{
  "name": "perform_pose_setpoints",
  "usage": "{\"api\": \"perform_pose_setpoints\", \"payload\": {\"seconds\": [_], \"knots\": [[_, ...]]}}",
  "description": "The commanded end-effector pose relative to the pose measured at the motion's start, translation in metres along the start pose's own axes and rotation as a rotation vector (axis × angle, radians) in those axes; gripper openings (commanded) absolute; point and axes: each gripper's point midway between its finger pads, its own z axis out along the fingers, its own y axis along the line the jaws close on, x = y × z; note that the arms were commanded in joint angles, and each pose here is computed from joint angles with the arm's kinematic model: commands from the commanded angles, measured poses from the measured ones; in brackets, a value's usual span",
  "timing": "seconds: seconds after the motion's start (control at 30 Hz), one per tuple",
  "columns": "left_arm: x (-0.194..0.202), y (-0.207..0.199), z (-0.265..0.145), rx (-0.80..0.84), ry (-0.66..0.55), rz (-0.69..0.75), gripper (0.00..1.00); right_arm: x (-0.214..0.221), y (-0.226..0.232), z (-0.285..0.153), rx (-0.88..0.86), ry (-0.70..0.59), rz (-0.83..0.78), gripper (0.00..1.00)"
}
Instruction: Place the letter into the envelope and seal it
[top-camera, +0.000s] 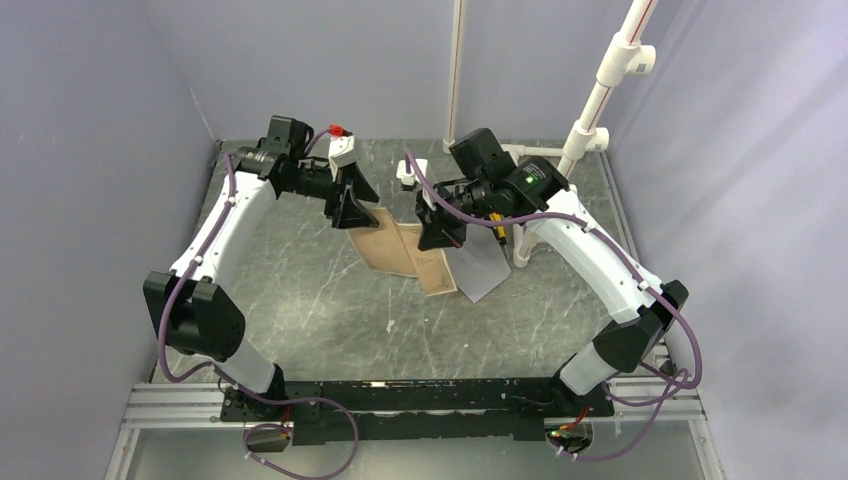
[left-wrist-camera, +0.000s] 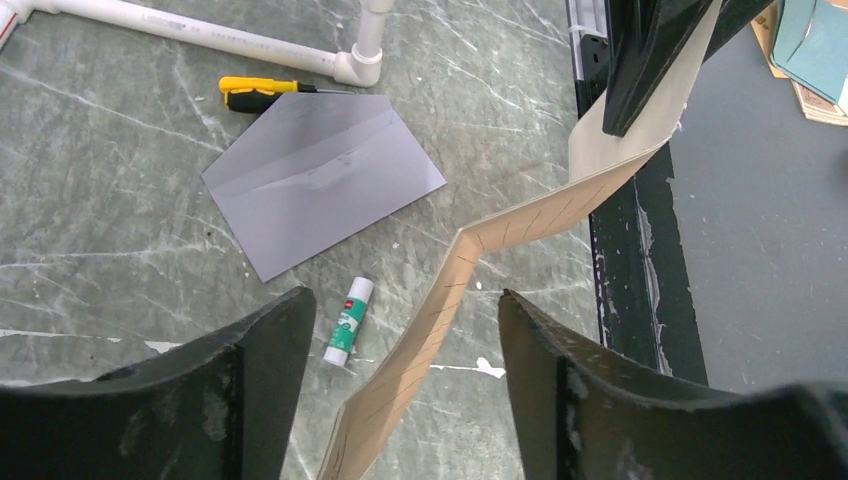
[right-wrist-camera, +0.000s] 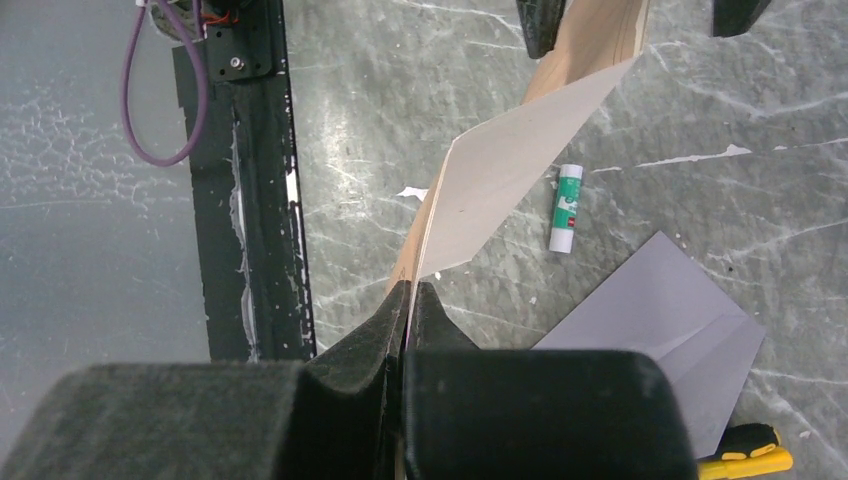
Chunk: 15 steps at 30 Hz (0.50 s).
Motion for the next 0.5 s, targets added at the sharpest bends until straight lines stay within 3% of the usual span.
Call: {"api": "perform_pose_setpoints", "payload": {"seconds": [0.0,0.1,0.23,0.27,0.3,0.47], "knots": [[-0.008,-0.007,-0.001,0.03,-0.013,0.037,0.65,-0.01,0.007,-0.009,0.001,-0.035,-0.052,0.0],[0.0,-0.008,-0.003,0.026,0.03,0.029,0.46,-0.012,0.003,-0.011,0.025,-0.04,-0.053,0.0],[0.004,-0.008,-0.005,0.017,0.061,0.035,0.28,-0.017,0.005,-0.012,0.035,-0.055,-0.061,0.0],[0.001,-0.008,-0.005,0.015,0.051,0.038,0.2,-0.017,0.004,-0.012,0.036,-0.056,-0.061,0.0],[-0.002,-0.007,-0.005,0.015,0.038,0.046,0.07,-0.017,0.004,-0.012,0.038,-0.056,-0.059,0.0],[-0.018,0.016,-0.006,-0.102,0.006,0.08,0.03,-0.028,0.003,-0.012,0.049,-0.093,-0.026,0.03]]}}
